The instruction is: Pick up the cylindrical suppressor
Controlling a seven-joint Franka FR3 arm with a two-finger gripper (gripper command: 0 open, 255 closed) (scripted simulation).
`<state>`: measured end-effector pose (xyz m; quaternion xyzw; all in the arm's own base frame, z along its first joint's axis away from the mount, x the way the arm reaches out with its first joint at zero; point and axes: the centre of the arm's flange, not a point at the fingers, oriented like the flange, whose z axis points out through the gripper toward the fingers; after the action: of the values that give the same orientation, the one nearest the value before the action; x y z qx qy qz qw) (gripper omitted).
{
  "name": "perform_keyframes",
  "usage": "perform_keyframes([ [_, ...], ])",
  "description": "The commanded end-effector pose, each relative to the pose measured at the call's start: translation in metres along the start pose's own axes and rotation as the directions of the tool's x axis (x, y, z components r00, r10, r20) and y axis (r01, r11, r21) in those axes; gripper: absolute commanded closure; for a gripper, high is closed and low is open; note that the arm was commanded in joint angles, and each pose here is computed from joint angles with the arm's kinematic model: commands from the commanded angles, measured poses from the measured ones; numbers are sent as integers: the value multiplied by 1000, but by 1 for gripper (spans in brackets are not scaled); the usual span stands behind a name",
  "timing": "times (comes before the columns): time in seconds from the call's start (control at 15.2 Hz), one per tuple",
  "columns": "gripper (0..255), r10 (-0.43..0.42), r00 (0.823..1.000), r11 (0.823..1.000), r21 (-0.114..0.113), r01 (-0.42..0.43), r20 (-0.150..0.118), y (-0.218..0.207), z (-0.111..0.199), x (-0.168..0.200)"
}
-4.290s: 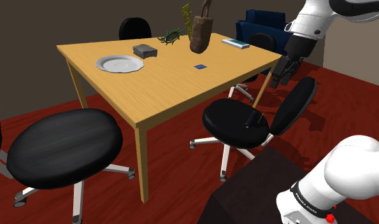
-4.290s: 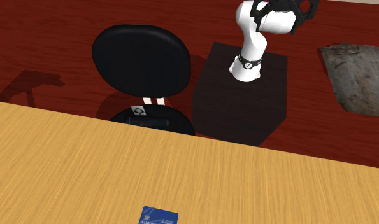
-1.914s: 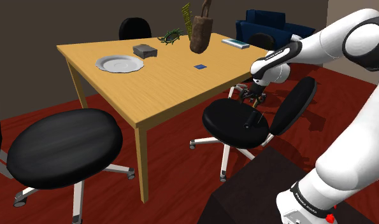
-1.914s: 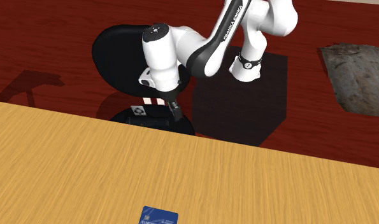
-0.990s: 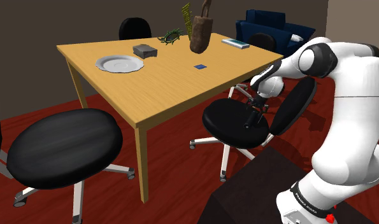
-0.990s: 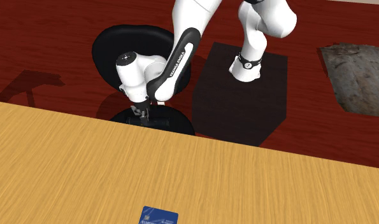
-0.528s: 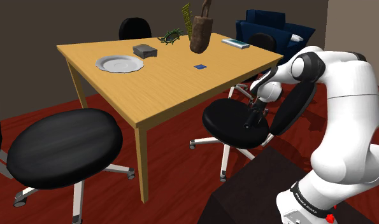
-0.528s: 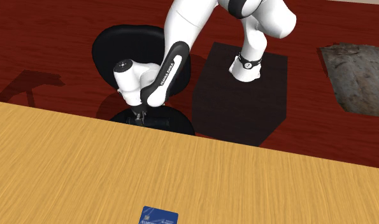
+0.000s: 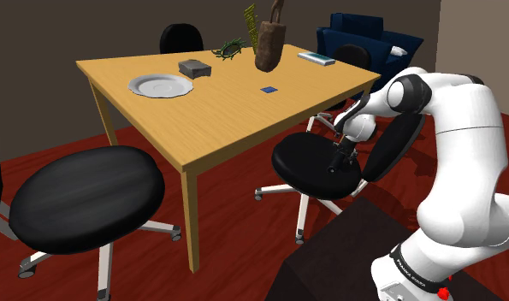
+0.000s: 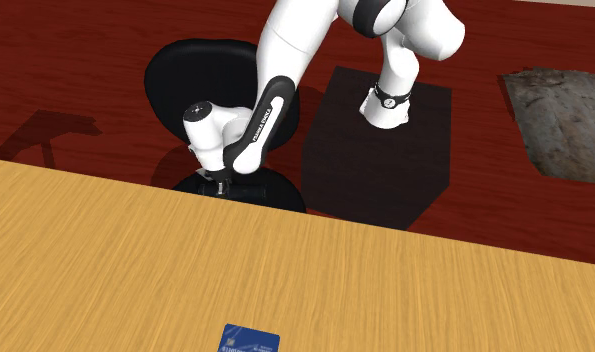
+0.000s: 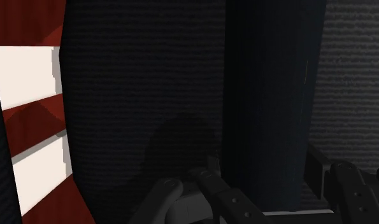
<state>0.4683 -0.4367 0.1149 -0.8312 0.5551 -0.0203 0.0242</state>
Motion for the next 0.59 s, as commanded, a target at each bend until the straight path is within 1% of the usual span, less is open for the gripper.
perform_keyframes([
  [0.0, 255, 0, 1000, 1000, 0, 0, 0, 0, 0, 0],
  [0.4, 255, 0, 1000, 1000, 0, 0, 0, 0, 0, 1],
  [0.53, 255, 0, 1000, 1000, 0, 0, 0, -1, -10, 1],
])
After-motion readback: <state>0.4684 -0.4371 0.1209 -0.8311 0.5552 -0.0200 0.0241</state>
